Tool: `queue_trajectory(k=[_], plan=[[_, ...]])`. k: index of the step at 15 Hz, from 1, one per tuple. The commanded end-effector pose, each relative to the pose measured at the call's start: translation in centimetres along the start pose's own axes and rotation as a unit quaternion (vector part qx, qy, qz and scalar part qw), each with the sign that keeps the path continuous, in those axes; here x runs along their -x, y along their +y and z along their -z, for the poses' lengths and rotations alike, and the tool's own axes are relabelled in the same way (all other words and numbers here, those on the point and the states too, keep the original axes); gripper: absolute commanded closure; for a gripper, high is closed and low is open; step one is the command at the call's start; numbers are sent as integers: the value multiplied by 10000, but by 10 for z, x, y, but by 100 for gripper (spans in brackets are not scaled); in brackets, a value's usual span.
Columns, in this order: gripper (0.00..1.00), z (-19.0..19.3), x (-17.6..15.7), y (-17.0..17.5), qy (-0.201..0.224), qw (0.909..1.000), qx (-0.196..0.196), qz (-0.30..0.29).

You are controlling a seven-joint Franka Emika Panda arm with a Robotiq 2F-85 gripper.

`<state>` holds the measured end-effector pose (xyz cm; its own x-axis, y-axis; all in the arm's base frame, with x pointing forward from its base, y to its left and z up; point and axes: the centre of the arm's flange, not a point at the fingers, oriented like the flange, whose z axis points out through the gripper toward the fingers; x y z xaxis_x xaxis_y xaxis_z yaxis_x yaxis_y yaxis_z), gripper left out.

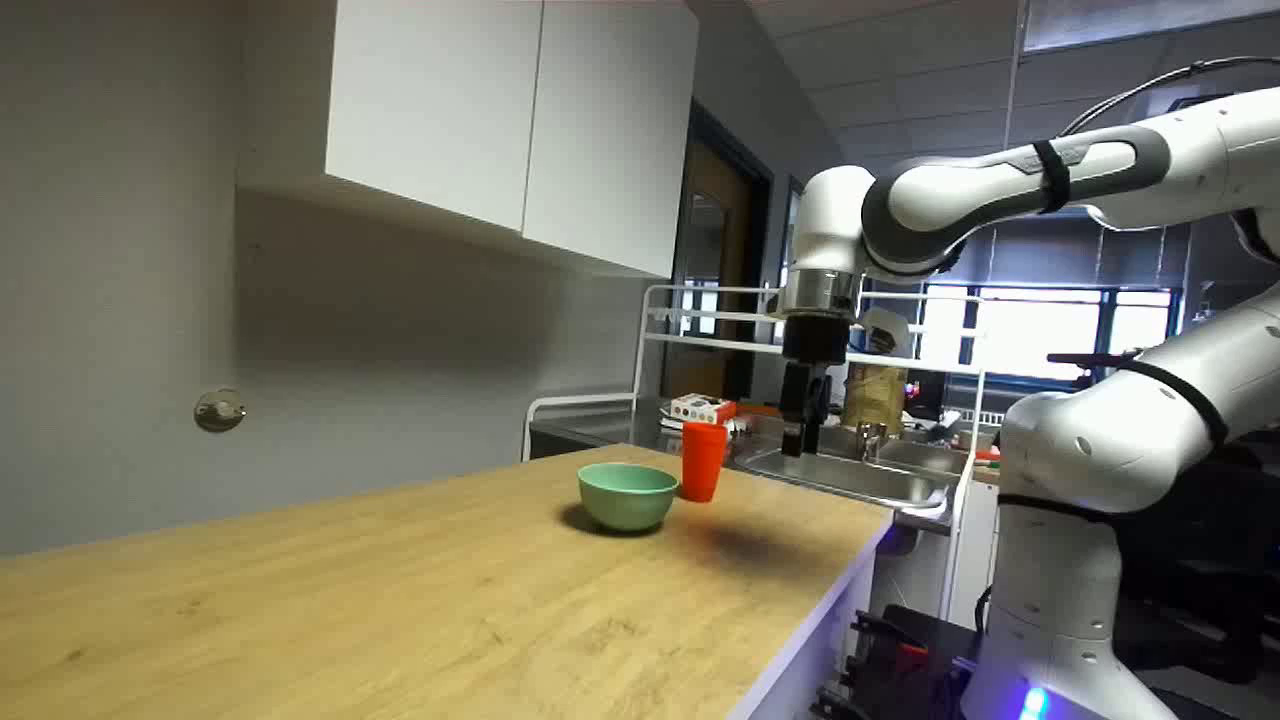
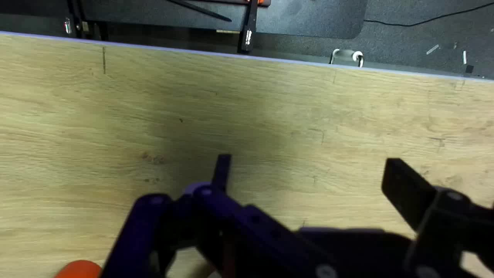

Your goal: Pour the contents of the orange cup into the green bowl

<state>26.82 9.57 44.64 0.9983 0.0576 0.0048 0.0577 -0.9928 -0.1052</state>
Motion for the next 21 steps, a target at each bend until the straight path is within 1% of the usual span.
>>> queue_trajectory(k=[1, 15, 18, 21], plan=[[0, 0, 0, 0, 1, 10000, 0, 0], [0, 2, -1, 1, 15, 10000, 1, -18], [0, 10, -7, 5, 155, 9998, 43, -79], [0, 23, -16, 14, 399, 9989, 98, -235]])
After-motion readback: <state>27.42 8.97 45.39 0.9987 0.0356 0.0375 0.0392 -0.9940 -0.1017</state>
